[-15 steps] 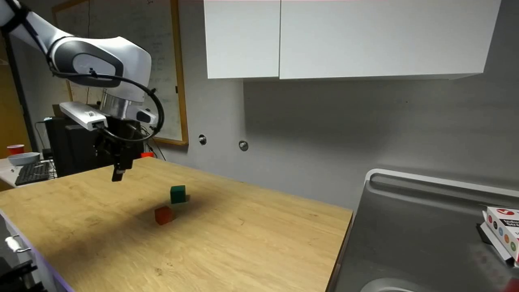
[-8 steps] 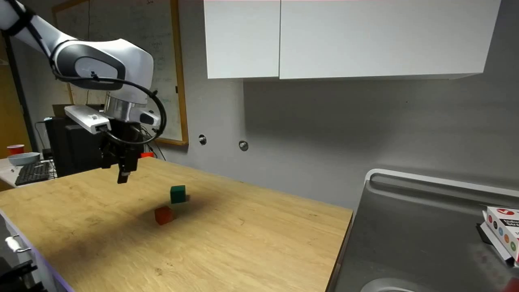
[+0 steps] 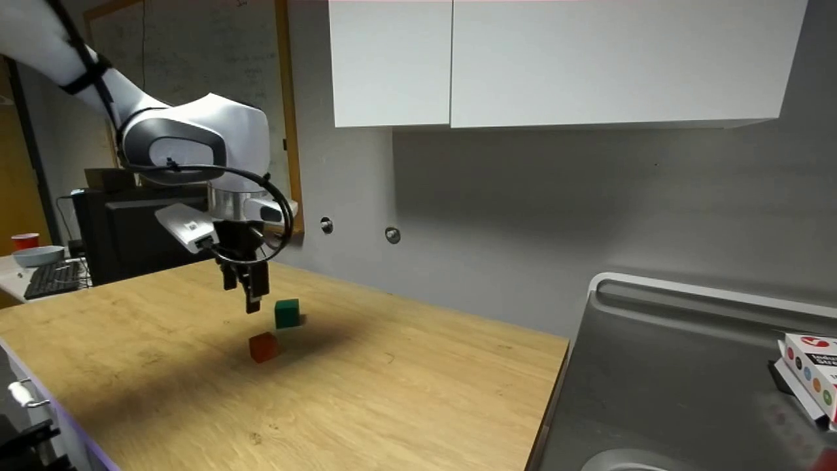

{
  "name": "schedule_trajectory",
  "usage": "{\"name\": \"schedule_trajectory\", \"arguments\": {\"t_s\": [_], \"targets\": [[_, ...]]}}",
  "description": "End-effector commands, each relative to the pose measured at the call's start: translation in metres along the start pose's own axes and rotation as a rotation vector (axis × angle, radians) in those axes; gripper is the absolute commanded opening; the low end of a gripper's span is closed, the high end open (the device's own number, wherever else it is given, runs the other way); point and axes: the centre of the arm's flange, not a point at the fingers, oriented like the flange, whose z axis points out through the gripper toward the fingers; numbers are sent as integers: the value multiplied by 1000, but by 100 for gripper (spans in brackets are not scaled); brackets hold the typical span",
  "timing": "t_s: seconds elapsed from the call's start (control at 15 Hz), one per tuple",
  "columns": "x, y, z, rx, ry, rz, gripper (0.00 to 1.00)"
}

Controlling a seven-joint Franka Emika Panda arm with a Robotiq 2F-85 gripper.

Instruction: Put the orange block on the green one

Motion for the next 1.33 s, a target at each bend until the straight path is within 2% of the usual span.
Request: {"name": "schedule_trajectory", "arguments": {"t_s": [0.0, 0.2, 0.73, 1.27], "targets": [[30, 16, 18, 6, 38, 39, 100], [43, 26, 35, -1, 31, 76, 100], [58, 47, 78, -38, -57, 124, 100], [65, 50, 91, -55, -93, 129, 100]]}}
